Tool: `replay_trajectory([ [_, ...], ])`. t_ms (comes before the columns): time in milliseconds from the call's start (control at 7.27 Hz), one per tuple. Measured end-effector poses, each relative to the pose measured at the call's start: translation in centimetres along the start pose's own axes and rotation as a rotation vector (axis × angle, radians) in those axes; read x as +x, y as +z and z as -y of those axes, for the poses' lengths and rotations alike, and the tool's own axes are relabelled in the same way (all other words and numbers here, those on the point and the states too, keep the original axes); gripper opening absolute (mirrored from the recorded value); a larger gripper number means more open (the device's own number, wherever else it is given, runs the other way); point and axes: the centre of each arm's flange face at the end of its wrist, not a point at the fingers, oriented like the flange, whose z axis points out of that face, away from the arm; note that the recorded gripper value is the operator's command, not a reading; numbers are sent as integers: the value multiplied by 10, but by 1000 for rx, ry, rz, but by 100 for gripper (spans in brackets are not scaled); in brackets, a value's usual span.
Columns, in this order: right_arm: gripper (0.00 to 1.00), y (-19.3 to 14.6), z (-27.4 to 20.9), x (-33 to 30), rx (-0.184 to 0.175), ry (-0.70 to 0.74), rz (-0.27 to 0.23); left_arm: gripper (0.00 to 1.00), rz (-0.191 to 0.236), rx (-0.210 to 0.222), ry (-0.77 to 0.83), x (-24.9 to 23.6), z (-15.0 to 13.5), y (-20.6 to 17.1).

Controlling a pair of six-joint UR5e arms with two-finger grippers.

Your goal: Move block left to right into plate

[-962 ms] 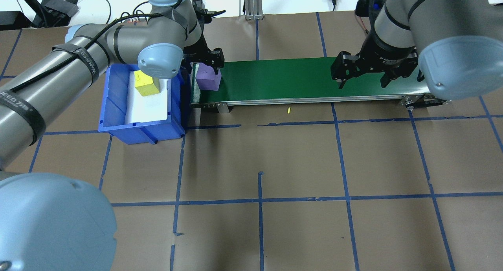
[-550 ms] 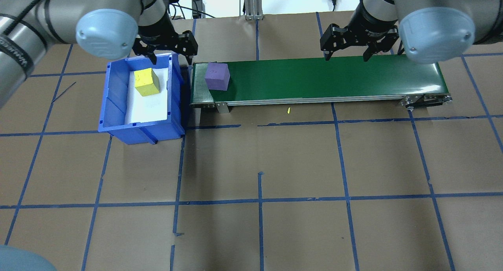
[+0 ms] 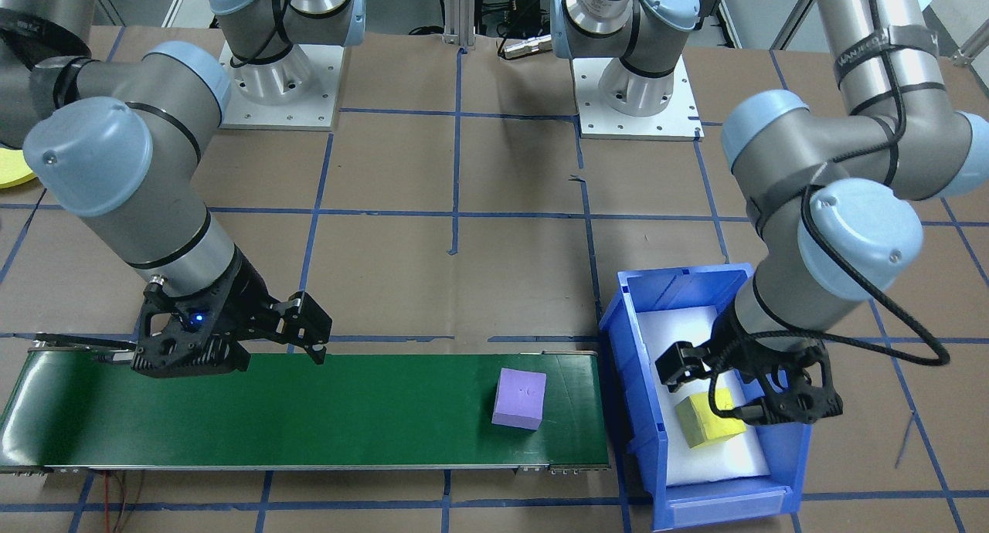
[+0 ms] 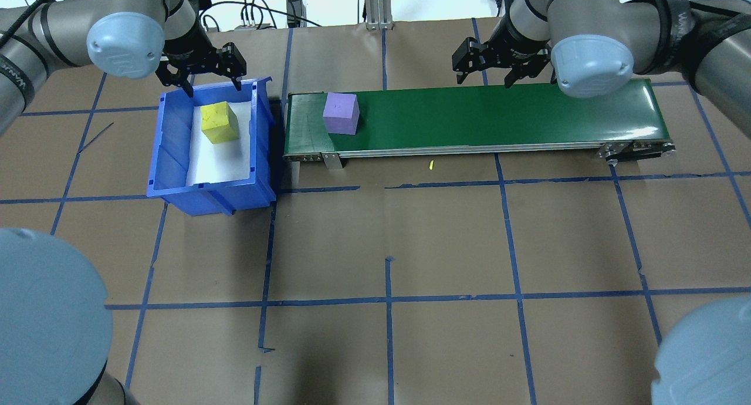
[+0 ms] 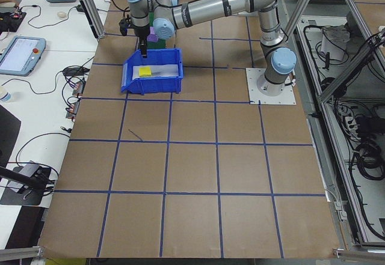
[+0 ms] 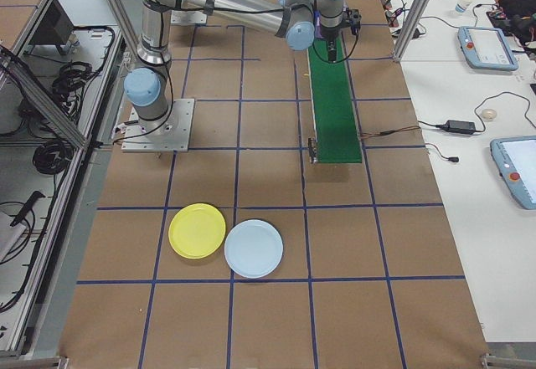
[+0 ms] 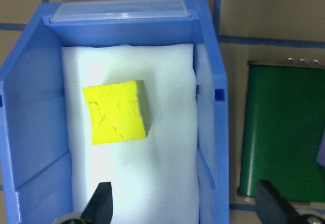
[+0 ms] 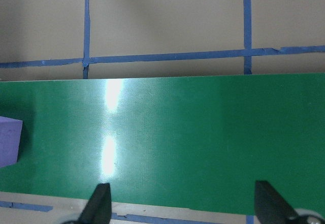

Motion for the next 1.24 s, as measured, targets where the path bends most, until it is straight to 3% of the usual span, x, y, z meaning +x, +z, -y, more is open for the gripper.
replay_trajectory([
  [275,100,20,0,-9,-17,59,57,99,-9,-19,-46,-19,8,47],
  [412,100,25,0,-12,-20,71,69,92,-13,-18,-51,-22,9,73],
  [688,100,32,2,-13,-23,78,76,40,-21,-21,-44,-22,7,96],
  [962,100,44,5,-11,-26,79,78,29,-21,-8,1,-23,7,96],
  [1238,100,49,7,-10,-23,79,81,29,-14,22,41,-25,7,63],
])
